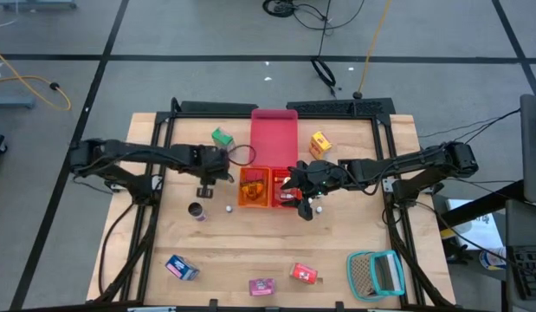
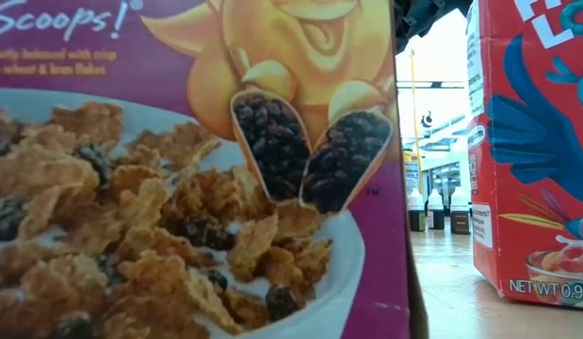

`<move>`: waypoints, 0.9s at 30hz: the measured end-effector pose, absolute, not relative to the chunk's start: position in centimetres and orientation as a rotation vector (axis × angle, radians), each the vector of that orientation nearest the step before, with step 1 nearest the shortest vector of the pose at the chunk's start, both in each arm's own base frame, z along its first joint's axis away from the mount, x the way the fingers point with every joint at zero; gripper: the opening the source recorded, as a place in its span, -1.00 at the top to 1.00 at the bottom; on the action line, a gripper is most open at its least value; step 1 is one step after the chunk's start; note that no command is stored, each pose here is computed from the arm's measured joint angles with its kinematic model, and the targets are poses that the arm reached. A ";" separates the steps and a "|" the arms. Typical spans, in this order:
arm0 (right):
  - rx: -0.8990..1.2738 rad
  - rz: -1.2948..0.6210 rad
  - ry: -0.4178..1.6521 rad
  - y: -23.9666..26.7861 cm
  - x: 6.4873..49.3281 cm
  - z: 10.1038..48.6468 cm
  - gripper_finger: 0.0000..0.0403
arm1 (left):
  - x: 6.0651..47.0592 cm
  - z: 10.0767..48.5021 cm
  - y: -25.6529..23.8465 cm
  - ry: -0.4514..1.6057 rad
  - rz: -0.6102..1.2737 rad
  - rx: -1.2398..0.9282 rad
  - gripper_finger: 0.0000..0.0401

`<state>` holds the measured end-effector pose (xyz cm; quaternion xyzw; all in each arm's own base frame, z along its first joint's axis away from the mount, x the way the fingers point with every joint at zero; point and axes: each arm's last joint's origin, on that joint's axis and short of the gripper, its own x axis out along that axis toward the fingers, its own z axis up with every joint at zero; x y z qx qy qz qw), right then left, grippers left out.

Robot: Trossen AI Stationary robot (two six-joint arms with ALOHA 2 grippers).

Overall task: Pick & Place Kitchen Items
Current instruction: Put the large black food coloring bottle into the red basket

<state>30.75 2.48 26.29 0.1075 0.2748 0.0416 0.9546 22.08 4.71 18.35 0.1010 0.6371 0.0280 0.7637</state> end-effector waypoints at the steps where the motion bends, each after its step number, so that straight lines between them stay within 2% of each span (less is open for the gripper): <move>1: 0.218 0.084 0.556 2.4 30.8 26.3 -0.26 | 21.8 18.8 4.5 1.374 0.080 0.212 0.56; 8: 0.197 0.095 0.426 2.2 31.4 27.4 -0.26 | 20.8 21.8 2.9 1.259 0.120 0.203 0.59; 13: 0.188 0.083 0.369 1.5 31.9 27.7 -0.26 | 21.8 25.7 1.7 1.187 0.170 0.222 0.59; 20: 0.108 0.072 0.316 0.6 32.1 28.1 -0.26 | 24.7 30.6 -0.2 1.046 0.177 0.301 0.57; 27: -0.007 0.033 0.278 0.5 32.8 29.5 -0.26 | 28.6 31.1 -1.8 1.071 0.155 0.434 0.57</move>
